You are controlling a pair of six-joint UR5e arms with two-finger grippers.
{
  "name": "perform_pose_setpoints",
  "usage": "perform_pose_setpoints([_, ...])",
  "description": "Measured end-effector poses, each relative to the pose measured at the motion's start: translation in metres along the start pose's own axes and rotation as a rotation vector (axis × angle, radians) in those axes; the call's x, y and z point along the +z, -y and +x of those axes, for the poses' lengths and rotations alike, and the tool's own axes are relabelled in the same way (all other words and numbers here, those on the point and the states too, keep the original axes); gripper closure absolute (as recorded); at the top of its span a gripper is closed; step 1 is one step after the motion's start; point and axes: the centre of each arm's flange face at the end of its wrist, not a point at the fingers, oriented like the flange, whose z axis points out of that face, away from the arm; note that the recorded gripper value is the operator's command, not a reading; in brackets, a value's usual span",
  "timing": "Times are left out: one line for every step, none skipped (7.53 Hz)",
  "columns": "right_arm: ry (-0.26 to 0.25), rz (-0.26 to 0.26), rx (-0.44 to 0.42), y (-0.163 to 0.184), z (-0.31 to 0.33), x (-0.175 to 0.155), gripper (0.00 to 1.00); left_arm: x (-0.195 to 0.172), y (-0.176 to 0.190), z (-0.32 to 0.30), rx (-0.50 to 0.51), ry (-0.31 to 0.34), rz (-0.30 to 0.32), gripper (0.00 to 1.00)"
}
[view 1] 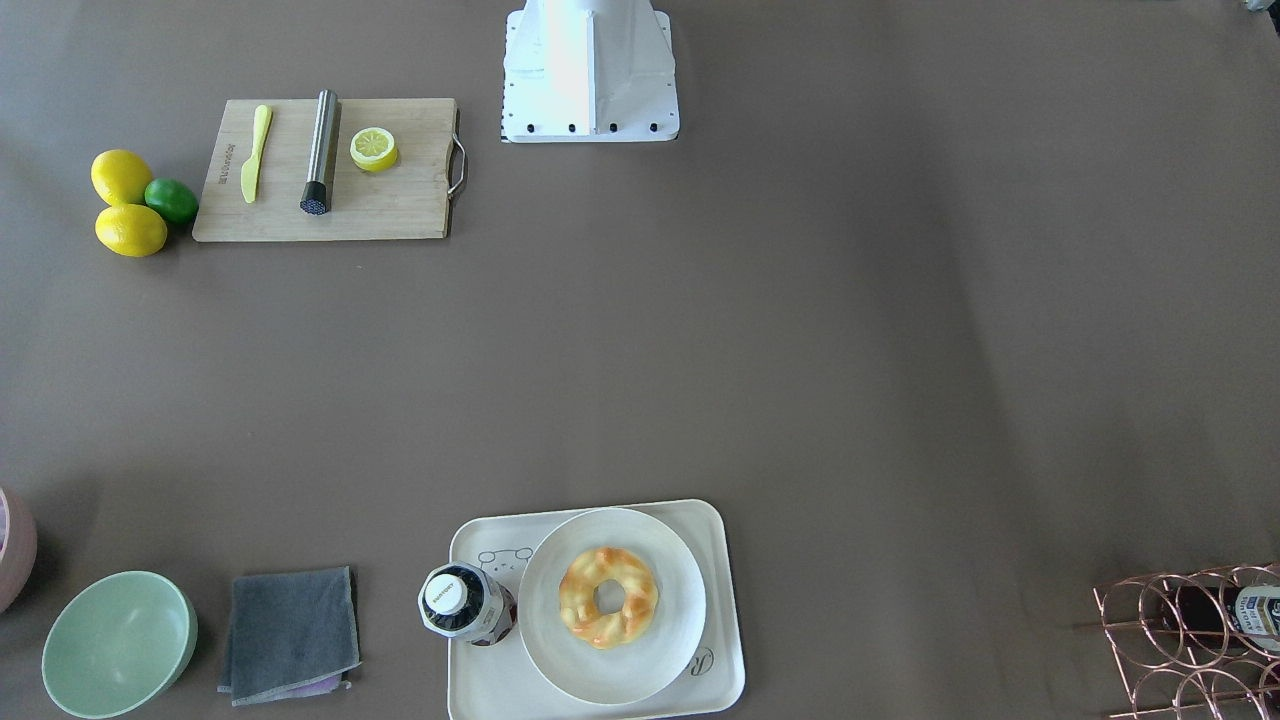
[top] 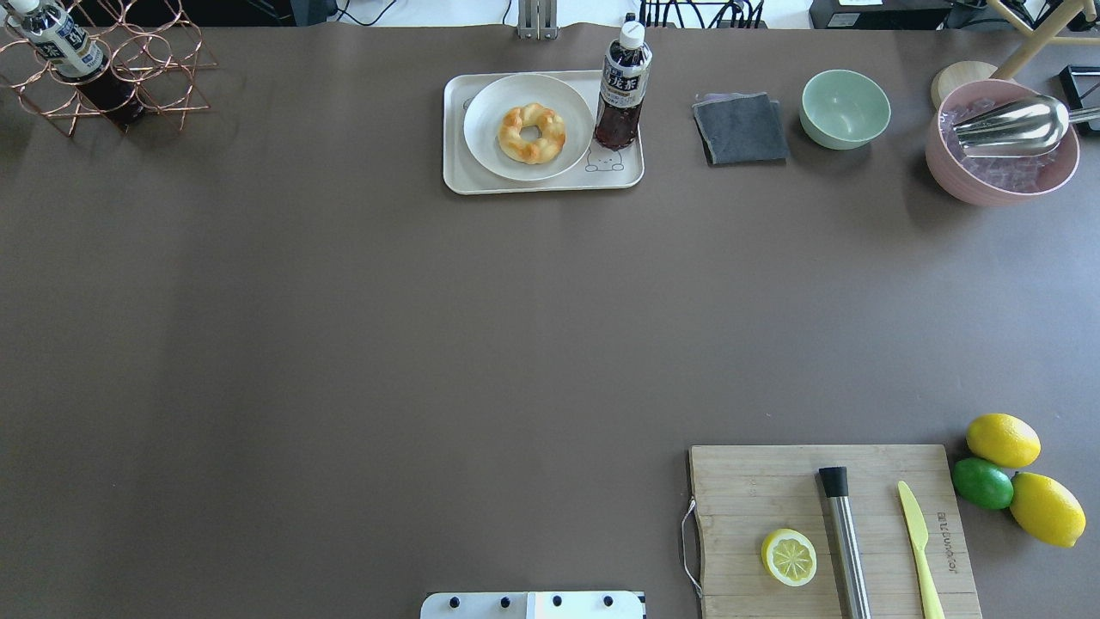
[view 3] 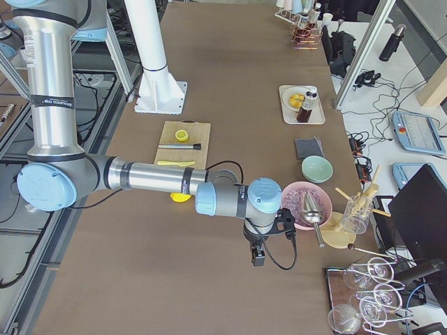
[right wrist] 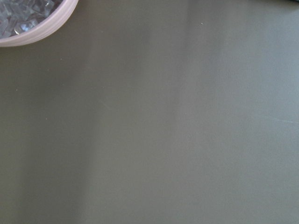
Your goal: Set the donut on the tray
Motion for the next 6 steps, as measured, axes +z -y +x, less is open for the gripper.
perform_pose_setpoints([0.000,0.000,0.000,0.0002,-0.0002,-0.0002,0.00,-0.0005,0.0006,0.0003,0.001,-0.001,0.001,0.02])
perform_pose_setpoints([0.000,0.001,-0.001,0.0003,-0.0002,-0.0003,0.00,-0.0007,0.0009,0.0005,0.001,-0.001,0.002,0.02])
perform_pose_setpoints([0.000,0.001,-0.001,0.0003,-0.0002,-0.0003,0.00,-0.0010,0.0011,0.0008,0.002,-0.001,0.002,0.02])
perform_pose_setpoints([0.000,0.001,-0.001,0.0004,-0.0002,-0.0004,0.00,-0.0013,0.0013,0.0010,0.002,-0.001,0.003,0.02])
perform_pose_setpoints([0.000,0.000,0.000,0.0003,-0.0001,-0.0002,0.00,-0.0020,0.0021,0.0016,0.003,-0.001,0.003,0.02])
perform_pose_setpoints([0.000,0.000,0.000,0.0003,-0.0002,-0.0003,0.00,-0.0029,0.0026,0.0026,0.004,-0.002,0.005,0.02])
